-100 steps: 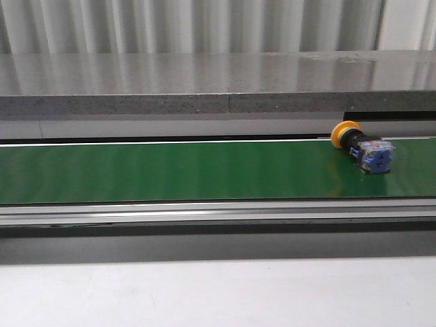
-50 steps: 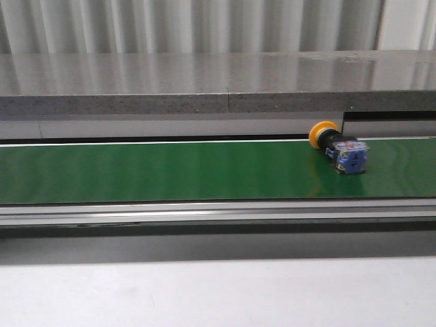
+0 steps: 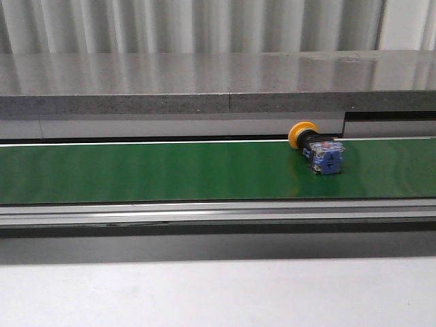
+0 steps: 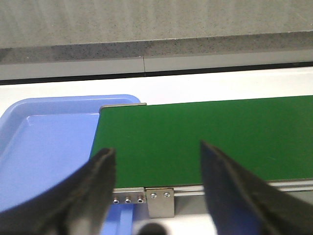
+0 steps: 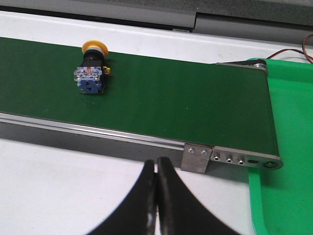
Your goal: Move button from right to left
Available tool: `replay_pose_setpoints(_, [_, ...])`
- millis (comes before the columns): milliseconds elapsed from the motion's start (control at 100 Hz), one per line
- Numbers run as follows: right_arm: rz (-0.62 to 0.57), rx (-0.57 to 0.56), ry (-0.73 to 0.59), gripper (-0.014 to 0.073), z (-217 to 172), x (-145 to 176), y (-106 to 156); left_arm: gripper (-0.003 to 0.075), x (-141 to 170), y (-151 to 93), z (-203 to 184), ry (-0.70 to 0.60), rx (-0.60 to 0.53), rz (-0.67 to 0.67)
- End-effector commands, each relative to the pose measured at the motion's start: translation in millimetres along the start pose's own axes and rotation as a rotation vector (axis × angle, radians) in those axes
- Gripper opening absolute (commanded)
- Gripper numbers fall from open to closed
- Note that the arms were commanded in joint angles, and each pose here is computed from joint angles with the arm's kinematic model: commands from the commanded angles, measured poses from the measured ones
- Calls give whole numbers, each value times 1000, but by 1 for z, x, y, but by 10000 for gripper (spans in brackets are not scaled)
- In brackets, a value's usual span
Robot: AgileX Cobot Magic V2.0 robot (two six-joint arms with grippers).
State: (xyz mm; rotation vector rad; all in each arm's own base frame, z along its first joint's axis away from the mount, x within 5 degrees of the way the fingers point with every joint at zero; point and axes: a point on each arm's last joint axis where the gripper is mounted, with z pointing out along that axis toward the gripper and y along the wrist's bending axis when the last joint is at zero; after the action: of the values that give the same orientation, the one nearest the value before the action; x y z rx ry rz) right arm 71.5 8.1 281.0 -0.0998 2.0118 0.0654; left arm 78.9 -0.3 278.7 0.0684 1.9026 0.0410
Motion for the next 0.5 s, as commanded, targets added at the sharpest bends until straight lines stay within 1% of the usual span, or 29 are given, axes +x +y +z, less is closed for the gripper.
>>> replay_pose_setpoints(0, [-10, 10, -91, -67, -3, -13, -1, 606, -20, 0, -2, -128, 6, -17])
replay_pose_setpoints(60, [-10, 10, -91, -67, -3, -13, -1, 606, -24, 0, -2, -181, 5, -19])
replay_pose_setpoints(110, [-10, 10, -91, -67, -3, -13, -1, 599, -25, -1, -2, -208, 15, -50])
replay_pose_setpoints(210, [-10, 10, -91, -67, -3, -13, -1, 587, -29, -1, -3, -207, 17, -37])
replay_pose_setpoints(380, [-10, 10, -91, -67, -3, -13, -1, 577, -49, 0, 0, -119, 23, -4])
replay_pose_setpoints(490, [-10, 10, -91, -67, -3, -13, -1, 577, -67, 1, 10, -13, 34, -8])
